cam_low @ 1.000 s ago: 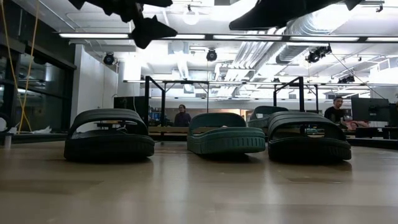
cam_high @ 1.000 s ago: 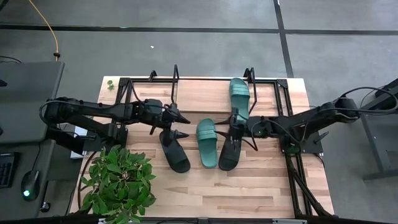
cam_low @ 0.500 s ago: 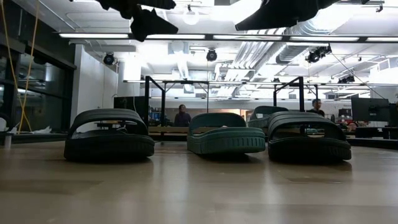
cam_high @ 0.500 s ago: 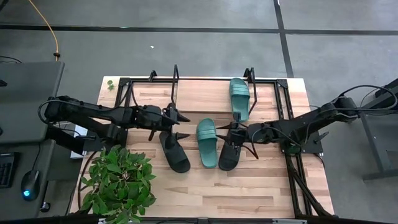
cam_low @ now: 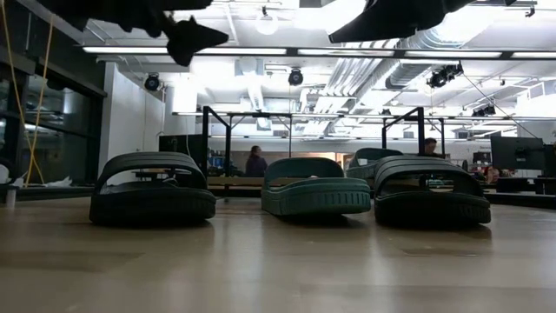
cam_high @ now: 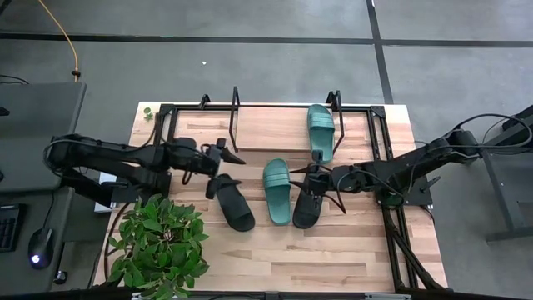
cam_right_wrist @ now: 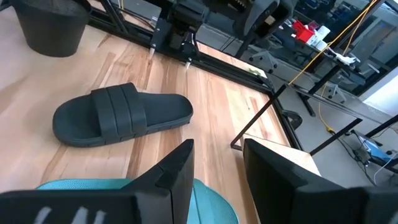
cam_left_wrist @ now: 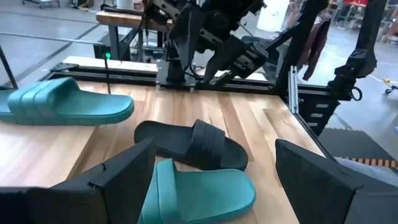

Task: Pick and place slides into the shelf
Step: Put the green slides on the shelf

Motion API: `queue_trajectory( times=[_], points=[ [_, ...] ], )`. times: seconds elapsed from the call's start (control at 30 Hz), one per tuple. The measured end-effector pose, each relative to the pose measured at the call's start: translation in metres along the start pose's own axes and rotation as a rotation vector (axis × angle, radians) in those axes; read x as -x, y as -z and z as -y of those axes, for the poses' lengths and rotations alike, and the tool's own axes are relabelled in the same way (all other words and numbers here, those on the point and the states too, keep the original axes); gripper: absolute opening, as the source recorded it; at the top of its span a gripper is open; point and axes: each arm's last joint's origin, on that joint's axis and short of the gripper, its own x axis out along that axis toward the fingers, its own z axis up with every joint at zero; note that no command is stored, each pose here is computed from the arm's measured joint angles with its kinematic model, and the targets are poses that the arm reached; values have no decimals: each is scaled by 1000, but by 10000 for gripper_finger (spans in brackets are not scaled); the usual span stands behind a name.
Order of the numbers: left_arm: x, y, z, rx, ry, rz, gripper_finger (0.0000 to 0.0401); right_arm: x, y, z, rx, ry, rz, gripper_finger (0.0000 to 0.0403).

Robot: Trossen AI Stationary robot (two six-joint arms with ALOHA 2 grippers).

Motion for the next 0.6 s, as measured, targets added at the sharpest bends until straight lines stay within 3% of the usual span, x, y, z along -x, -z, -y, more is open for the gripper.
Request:
queue_trajectory(
  times=[0.33, 0.6],
  points=[
    [27, 7, 2, -53, 6, 65, 312, -23, 16, -14, 111, -13, -115, 137],
    [29, 9, 2, -64, -20, 72, 312, -51, 14, -30, 146, -43, -172, 211]
  ],
)
